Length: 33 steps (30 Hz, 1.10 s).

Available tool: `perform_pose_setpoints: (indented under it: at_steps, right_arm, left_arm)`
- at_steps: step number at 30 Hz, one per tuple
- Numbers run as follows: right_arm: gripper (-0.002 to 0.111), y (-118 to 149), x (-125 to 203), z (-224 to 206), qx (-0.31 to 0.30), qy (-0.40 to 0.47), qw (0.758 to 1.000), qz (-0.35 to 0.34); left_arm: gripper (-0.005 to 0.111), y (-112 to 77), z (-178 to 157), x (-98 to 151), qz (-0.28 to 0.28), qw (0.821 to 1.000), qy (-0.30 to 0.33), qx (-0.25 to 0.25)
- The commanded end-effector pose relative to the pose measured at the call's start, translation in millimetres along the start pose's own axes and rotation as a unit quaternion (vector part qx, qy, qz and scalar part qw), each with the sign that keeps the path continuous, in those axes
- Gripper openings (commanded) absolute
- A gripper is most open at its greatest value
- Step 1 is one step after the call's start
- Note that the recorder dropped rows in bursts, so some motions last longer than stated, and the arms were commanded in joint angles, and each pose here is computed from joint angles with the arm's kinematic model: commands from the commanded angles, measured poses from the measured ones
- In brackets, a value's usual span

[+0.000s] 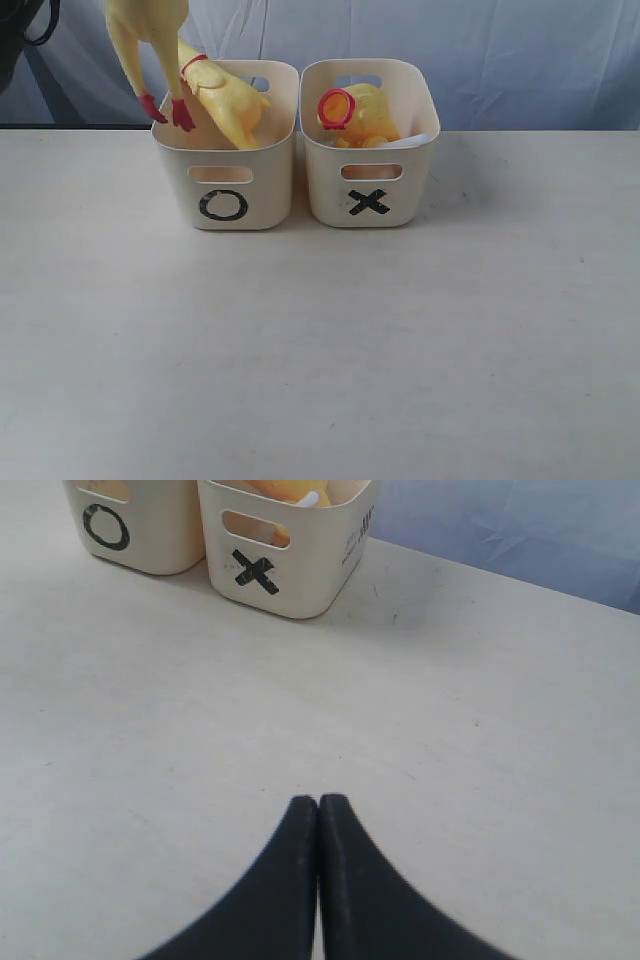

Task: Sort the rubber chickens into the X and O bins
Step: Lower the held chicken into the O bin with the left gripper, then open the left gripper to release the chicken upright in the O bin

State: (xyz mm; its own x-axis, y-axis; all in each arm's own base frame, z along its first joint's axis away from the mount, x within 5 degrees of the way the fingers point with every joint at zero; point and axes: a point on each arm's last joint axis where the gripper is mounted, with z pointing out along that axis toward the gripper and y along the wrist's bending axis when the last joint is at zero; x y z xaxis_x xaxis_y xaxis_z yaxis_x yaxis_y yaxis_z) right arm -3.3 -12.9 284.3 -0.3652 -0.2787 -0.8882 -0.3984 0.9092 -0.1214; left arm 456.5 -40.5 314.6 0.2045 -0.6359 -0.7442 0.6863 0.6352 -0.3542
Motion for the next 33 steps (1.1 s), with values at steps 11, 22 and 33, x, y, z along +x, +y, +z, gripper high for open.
perform_pose_setpoints:
  at_steps: [11, 22, 33]
  right_arm:
    - [0.0, 0, 0, 1, 0.0, -0.003, 1.0, -0.004]
    - [0.0, 0, 0, 1, 0.0, -0.003, 1.0, -0.004]
    - [0.0, 0, 0, 1, 0.0, -0.003, 1.0, -0.004]
  left_arm:
    - [0.0, -1.5, 15, 24, -0.019, 0.999, -0.001, 0.027]
    - [0.0, 16.5, 8, 58, -0.02, 0.999, 0.029, 0.018]
    - [0.0, 0.6, 18, 98, 0.02, 0.993, 0.1, 0.055]
